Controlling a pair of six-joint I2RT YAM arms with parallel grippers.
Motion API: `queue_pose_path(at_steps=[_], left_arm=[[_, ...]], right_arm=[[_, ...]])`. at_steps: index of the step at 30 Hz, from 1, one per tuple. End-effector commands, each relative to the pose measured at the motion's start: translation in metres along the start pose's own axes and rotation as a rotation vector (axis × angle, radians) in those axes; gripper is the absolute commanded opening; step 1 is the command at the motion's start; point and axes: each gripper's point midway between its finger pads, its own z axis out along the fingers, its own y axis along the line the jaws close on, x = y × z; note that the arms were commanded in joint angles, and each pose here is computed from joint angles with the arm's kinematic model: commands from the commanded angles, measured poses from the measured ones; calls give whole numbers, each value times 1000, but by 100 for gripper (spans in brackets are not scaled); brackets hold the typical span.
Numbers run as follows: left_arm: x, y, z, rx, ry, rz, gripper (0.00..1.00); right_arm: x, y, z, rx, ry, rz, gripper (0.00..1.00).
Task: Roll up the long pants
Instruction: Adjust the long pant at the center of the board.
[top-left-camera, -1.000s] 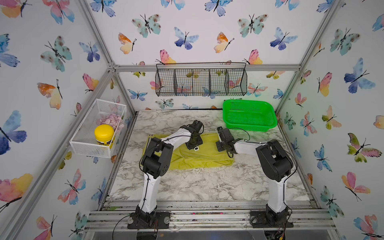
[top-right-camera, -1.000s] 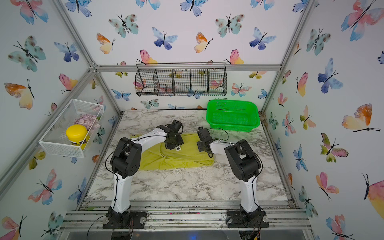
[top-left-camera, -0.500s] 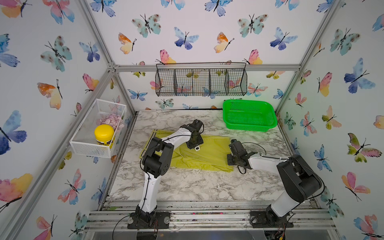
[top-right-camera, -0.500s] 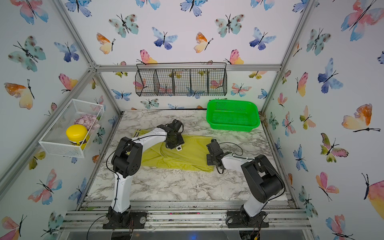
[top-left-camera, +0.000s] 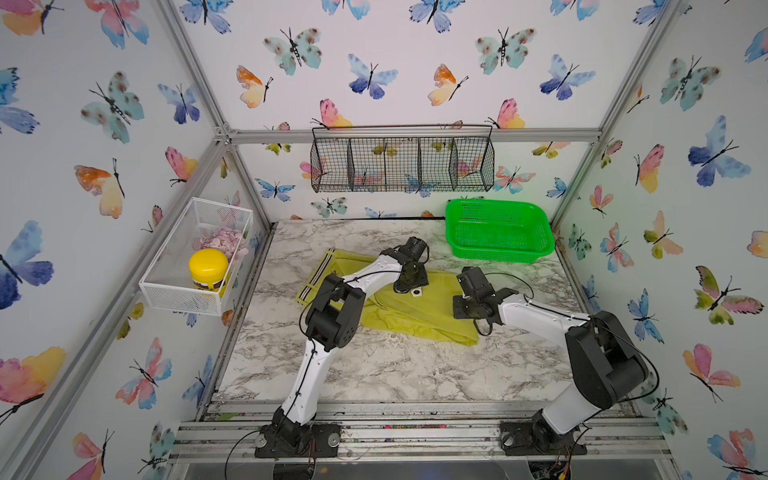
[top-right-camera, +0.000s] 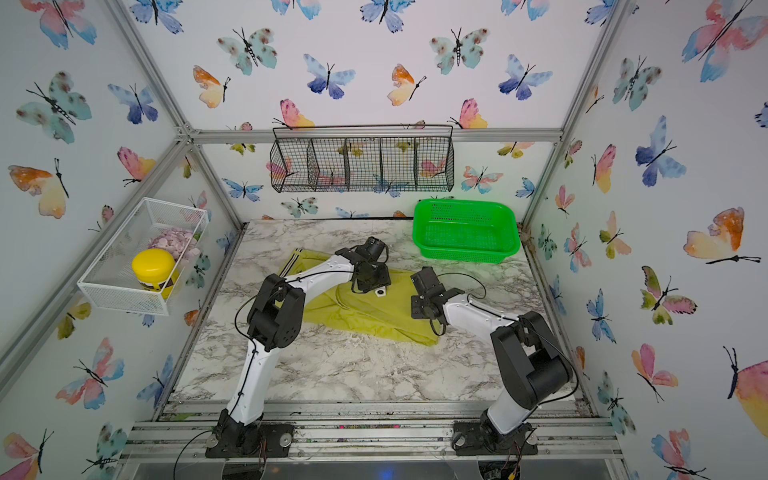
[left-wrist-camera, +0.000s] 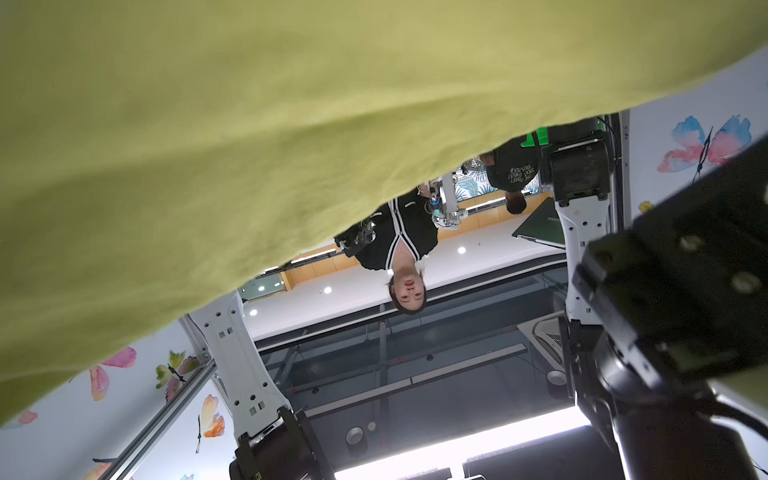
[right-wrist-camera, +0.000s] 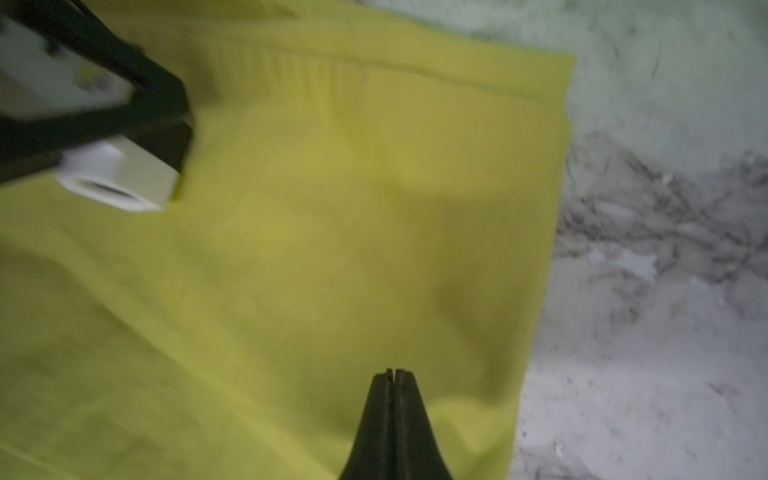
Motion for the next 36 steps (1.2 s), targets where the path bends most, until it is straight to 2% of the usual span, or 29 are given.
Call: queue_pose_path(at_steps=[1,7,13,19,24,30,34,36], left_arm=[[64,29,17,-50,216,35,31],[38,41,-46,-58,78,51,40],[41,84,-61,-120,44,-21,38],[37,112,-77,-178,-8,-52,38],[30,144,-92,-263,-54,-78,38],[34,194,-115,-342,-96,-162,38],[40,222,-136,-371,-129,-213,39],[40,236,-149,-384,-151,-246,39]], right_arm=[[-21,4,10,29,-2,-61,3],[-49,17,37,42,-27,-125,3],[-47,20,75,60,3,-176,3],[-17,4,94,67,85,-152,3],[28,-15,72,78,178,-83,3],[100,-9,26,-84,292,97,3],[120,6,1,-175,308,139,3],[114,17,-9,-216,301,127,3]])
